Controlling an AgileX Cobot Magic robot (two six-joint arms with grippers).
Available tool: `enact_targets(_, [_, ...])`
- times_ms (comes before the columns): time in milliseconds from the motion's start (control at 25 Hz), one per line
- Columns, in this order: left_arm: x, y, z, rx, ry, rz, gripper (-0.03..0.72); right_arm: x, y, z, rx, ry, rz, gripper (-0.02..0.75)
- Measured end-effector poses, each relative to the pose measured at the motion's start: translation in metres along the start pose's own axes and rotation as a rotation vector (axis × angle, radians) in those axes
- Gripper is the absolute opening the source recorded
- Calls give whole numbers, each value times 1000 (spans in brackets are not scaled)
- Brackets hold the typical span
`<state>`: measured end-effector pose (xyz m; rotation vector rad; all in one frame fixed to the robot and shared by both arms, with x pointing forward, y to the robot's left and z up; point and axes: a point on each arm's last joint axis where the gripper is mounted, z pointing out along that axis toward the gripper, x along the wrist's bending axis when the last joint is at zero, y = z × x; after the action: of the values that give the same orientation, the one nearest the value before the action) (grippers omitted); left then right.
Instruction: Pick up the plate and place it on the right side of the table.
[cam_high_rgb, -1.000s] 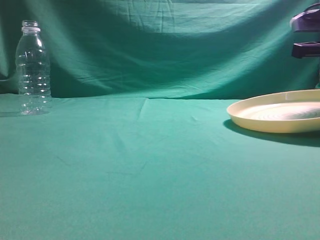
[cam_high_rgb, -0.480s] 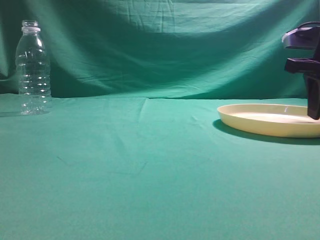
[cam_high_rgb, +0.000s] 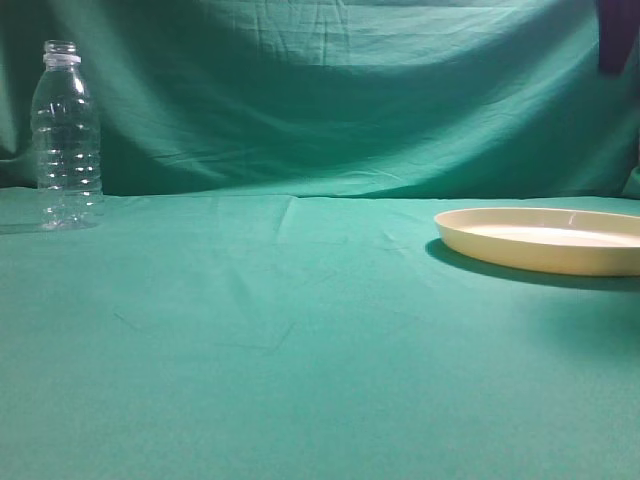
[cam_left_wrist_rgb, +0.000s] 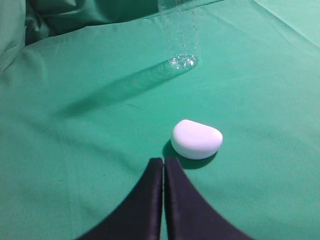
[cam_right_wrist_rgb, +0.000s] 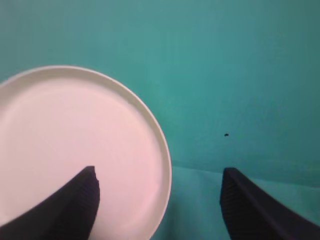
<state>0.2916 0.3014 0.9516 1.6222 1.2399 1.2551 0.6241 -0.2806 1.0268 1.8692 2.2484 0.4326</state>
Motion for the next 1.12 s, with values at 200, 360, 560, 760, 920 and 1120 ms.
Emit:
enact_targets(200, [0,0,0,0,0,0,0,10,-4,-79,-21,16,61,370])
enact_targets(360, [0,0,0,0,0,0,0,23,-21,-136,-113,67,68,99])
enact_targets(560, [0,0,0,0,0,0,0,45,-55,-202,-291,157,58,0])
enact_targets(760, [0,0,0,0,0,0,0,69,-120,-233,-407,199,-7,0])
enact_targets(920, [0,0,0,0,0,0,0,75,-167,-232,-534,196,-16,0])
enact_targets(1120, [0,0,0,0,0,0,0,77,-225,-226,-709,176,-7,0])
